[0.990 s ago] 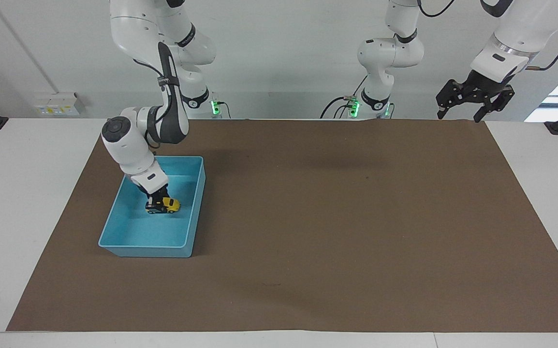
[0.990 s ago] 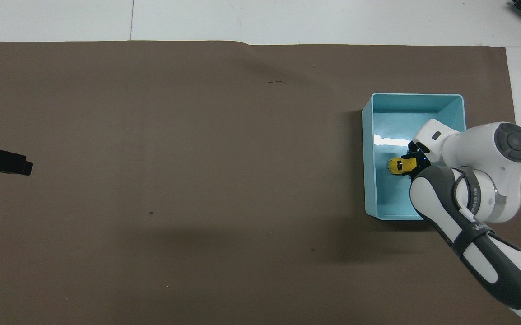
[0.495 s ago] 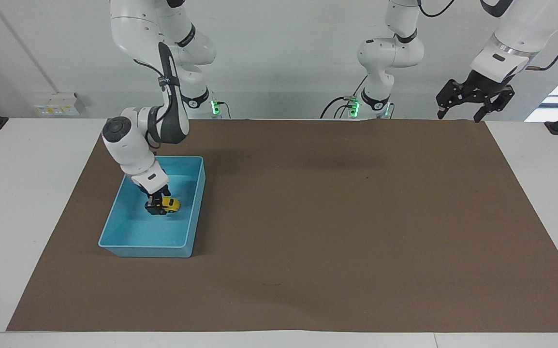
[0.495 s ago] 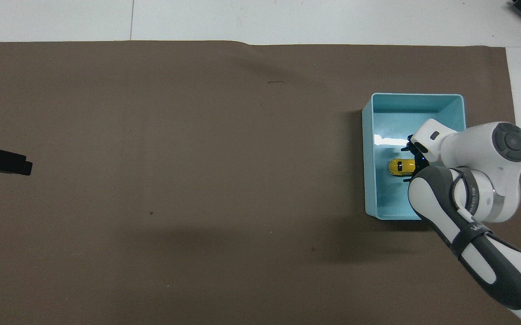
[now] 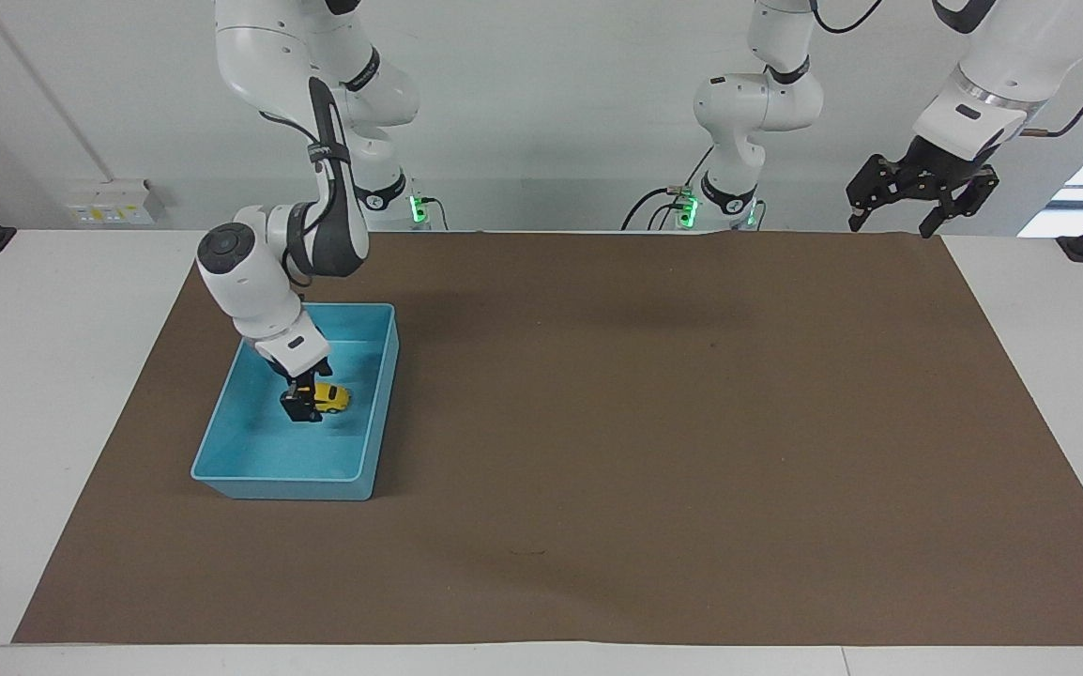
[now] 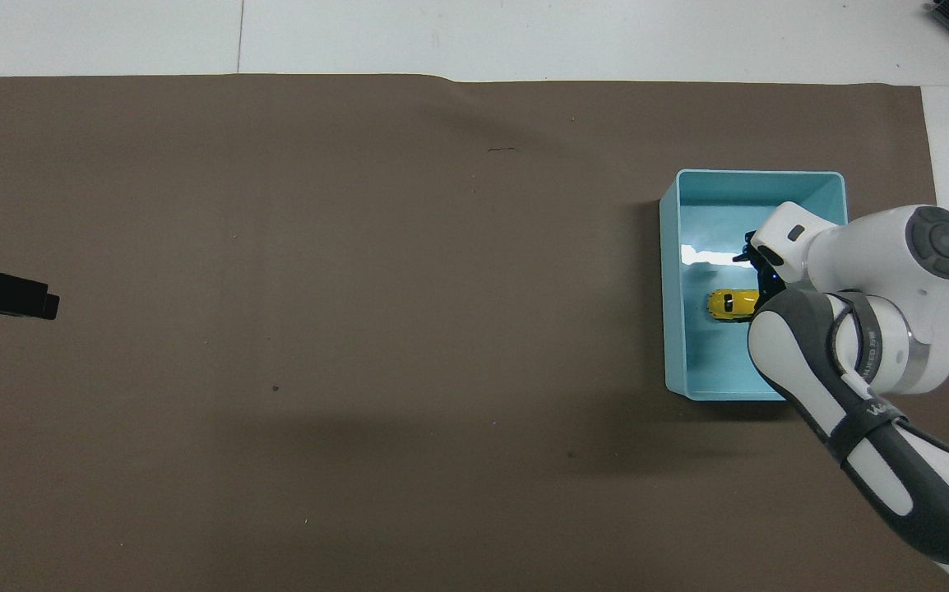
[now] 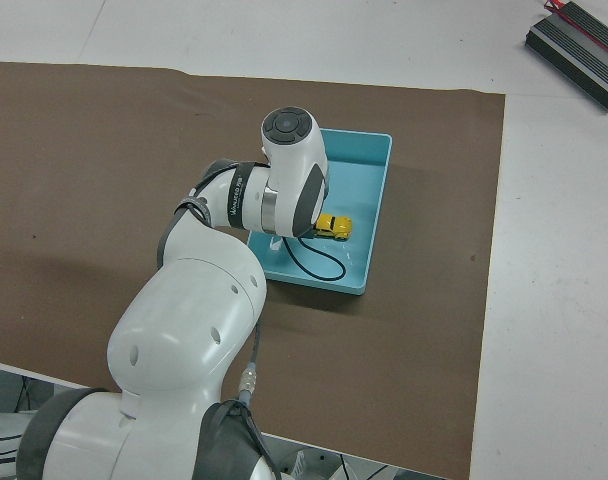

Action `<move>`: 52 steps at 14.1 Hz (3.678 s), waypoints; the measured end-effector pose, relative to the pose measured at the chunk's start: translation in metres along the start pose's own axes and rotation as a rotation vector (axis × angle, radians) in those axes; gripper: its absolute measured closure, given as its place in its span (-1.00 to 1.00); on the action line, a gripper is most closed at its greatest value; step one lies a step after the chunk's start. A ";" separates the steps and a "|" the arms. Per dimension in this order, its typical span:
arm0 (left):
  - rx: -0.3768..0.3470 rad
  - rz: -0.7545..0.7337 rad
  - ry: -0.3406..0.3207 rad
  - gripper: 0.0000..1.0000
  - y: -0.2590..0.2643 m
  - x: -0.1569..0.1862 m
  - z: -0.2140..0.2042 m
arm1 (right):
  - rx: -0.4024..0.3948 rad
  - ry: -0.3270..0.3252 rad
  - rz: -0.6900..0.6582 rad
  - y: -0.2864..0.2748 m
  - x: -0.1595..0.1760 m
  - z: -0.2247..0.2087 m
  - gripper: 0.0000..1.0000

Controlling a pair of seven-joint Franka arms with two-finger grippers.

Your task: Wind up and store yellow beetle car

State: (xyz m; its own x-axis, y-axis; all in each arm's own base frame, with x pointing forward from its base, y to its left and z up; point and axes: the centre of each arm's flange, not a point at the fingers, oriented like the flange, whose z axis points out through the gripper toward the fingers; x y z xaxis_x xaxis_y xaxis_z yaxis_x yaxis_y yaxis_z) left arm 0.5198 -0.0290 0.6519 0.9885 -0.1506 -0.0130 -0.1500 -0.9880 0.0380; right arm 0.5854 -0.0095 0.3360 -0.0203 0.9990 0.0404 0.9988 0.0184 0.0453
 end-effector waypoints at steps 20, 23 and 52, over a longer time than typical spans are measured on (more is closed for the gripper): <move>0.000 0.000 0.000 -1.00 0.000 0.000 0.000 | -0.052 0.013 0.127 0.035 0.004 -0.119 -1.00; 0.000 0.000 0.000 -1.00 0.000 0.000 0.000 | -0.083 0.018 0.231 0.035 0.001 -0.146 -1.00; 0.000 0.000 0.000 -1.00 0.000 0.000 0.000 | -0.051 0.050 1.349 0.002 -0.001 -0.263 -1.00</move>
State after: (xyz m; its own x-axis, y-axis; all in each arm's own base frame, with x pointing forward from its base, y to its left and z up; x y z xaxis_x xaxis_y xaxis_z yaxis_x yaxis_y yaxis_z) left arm 0.5198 -0.0290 0.6519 0.9885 -0.1506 -0.0130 -0.1500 -0.9880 0.0380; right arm 0.5756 -0.0216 0.5989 0.9649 0.2342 0.1185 0.2383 -0.9709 -0.0221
